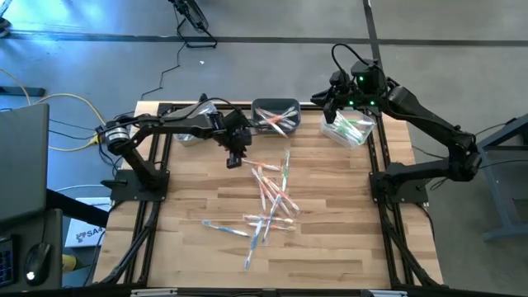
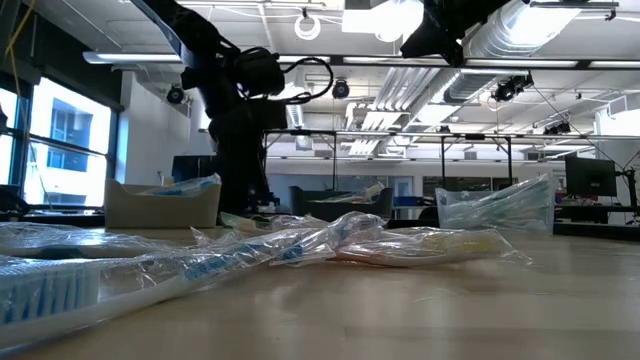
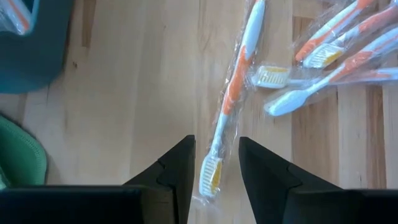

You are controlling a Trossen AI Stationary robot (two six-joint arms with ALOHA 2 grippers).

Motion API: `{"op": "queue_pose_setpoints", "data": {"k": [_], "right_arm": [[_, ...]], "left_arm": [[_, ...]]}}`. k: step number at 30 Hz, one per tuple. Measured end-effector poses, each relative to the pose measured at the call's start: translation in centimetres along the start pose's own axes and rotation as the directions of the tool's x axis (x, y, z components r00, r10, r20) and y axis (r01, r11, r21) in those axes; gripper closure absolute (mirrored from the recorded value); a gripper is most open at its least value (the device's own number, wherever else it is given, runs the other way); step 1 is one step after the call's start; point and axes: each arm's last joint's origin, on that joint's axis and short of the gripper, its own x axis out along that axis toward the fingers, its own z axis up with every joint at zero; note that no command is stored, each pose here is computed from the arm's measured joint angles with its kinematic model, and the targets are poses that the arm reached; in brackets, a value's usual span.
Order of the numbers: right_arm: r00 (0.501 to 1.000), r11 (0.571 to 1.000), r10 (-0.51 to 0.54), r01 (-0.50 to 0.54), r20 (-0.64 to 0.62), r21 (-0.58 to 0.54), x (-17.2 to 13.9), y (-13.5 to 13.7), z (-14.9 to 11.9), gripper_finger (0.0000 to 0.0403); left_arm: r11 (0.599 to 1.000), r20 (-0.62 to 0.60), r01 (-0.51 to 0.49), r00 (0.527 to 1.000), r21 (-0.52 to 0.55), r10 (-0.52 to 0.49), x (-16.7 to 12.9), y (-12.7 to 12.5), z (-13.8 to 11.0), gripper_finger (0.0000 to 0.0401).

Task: Pick & Place Toothbrushes
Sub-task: Put the orange toothbrush into the blue bin

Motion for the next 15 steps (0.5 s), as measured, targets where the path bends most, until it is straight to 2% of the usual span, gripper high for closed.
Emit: {"op": "queue_pose_setpoints", "data": {"k": [9, 15], "right_arm": [[1.0, 1.0, 0.0, 0.0, -0.004, 0.001, 0.0, 0.0, 0.0, 0.0341], [1.0, 1.0, -0.002, 0.002, -0.01, 0.003, 0.0, 0.0, -0.1, 0.0341]], "left_arm": [[0.999, -0.075, 0.041, 0.996, -0.027, -0.043, 2.5, 0.3, -0.8, 0.0279], [0.998, -0.097, 0.055, 0.994, -0.035, -0.058, 3.2, 0.4, -1.1, 0.0279]]}}
